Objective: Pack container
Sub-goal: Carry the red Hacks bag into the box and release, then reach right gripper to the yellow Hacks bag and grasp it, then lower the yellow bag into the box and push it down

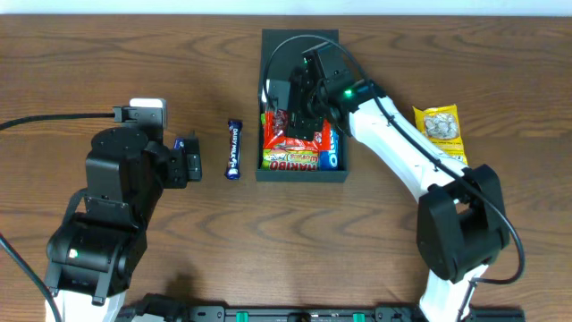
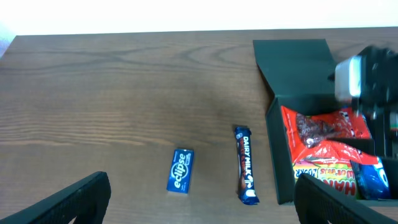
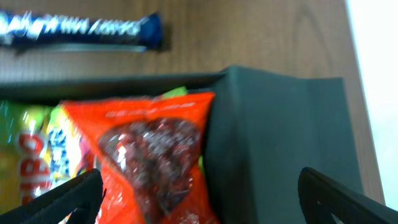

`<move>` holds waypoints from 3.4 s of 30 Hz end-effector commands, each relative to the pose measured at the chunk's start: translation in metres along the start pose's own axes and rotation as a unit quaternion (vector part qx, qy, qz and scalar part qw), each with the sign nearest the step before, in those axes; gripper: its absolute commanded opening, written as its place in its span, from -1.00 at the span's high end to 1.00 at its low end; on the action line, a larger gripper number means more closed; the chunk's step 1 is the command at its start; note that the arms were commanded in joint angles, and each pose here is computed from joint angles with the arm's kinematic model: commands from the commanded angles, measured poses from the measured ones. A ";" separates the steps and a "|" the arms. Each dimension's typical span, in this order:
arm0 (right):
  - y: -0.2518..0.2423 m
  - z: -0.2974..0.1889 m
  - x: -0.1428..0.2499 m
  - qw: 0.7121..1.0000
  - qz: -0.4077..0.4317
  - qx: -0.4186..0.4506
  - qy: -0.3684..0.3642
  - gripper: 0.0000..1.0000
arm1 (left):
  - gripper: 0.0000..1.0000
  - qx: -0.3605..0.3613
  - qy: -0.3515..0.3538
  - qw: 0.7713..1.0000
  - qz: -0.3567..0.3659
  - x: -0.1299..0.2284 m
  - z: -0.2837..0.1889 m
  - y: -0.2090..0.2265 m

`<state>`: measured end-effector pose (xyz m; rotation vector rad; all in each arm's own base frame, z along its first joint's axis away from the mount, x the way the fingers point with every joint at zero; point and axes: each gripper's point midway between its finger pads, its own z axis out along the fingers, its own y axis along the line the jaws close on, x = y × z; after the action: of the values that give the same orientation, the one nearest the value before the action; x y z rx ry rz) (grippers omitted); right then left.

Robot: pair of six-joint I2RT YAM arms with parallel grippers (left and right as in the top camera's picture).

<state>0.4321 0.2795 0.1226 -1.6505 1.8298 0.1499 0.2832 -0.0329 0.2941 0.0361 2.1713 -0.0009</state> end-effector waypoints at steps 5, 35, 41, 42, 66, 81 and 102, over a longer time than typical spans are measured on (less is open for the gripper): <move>-0.064 -0.120 -0.051 0.976 0.137 0.148 -0.081 -0.99 | -0.90 -0.003 -0.006 1.000 0.001 -0.004 -0.004 0.002; -0.091 -0.186 0.249 0.720 0.638 0.233 0.140 -0.99 | -0.91 0.026 -0.004 1.000 0.002 -0.004 -0.004 -0.008; -0.071 -0.129 0.295 0.689 0.668 0.194 0.203 -0.82 | -0.90 0.026 -0.004 1.000 0.002 -0.004 -0.004 -0.008; -0.069 -0.123 0.300 0.684 0.673 0.190 0.208 -0.82 | -0.90 0.026 -0.004 1.000 0.002 -0.004 -0.004 -0.008; -0.032 -0.063 0.342 0.648 0.699 0.140 0.268 0.97 | -0.90 0.026 -0.005 1.000 0.001 -0.004 -0.004 -0.008; -0.067 -0.097 0.299 0.684 0.681 0.160 0.207 0.97 | -0.90 0.026 -0.005 1.000 0.001 -0.005 -0.004 -0.008; -0.044 -0.146 0.039 0.930 0.350 0.105 0.041 0.99 | -0.90 0.024 -0.006 1.000 0.001 -0.005 -0.004 -0.008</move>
<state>0.4295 0.1302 0.2103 -0.5865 2.4521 0.1754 0.2824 -0.0408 0.2934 0.0629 2.1759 -0.0505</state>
